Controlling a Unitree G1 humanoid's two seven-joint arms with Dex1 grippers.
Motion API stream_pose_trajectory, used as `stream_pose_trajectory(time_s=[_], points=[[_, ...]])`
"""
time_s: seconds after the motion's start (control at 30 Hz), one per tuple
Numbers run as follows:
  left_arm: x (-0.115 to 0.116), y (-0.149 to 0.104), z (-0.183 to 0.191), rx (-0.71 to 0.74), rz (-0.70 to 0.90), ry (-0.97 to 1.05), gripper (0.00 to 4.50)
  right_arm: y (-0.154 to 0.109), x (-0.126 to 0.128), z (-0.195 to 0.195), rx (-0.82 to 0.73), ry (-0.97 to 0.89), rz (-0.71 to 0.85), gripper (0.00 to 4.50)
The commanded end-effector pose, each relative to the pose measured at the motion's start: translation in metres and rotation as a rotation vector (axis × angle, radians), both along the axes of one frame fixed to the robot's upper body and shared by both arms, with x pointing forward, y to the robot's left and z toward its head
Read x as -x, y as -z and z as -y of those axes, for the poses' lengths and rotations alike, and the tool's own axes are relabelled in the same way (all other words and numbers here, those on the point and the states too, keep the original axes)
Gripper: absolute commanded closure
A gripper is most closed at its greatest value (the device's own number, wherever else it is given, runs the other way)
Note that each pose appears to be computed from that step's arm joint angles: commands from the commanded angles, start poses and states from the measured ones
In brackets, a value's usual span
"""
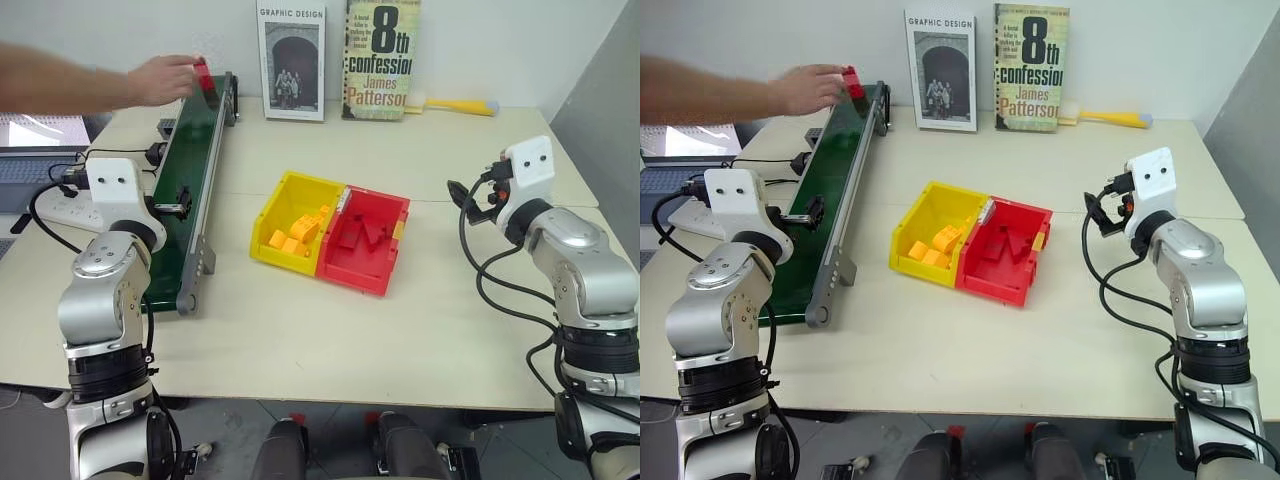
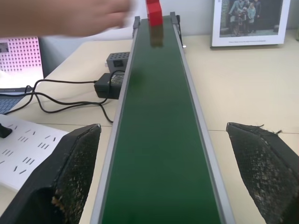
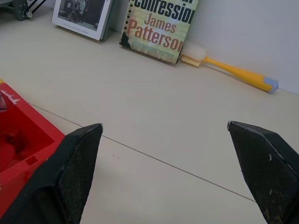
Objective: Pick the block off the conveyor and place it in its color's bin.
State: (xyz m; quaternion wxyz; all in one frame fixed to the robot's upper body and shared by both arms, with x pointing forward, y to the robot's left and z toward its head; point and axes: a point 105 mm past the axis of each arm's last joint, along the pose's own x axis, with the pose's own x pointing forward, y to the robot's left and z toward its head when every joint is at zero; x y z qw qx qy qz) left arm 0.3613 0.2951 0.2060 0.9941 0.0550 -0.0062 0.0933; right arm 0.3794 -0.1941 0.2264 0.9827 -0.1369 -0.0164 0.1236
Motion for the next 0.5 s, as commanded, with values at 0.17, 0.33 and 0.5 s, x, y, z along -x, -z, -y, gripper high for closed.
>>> stream_pose_trajectory(time_s=[0.17,0.33,0.5], points=[[0.0095,-0.0183,-0.0068,-0.005,0.078,-0.044,0.01,-0.0151,0.0028,0.0009,0.01,0.002,0.059,0.0],[0.0125,-0.0154,-0.0022,0.008,0.09,-0.044,0.01,-0.0149,0.0025,-0.0011,0.005,-0.001,0.059,0.0],[0.0123,-0.0165,-0.0013,0.016,0.099,-0.052,0.01,-0.0156,0.0006,-0.001,0.008,-0.006,0.06,0.0]])
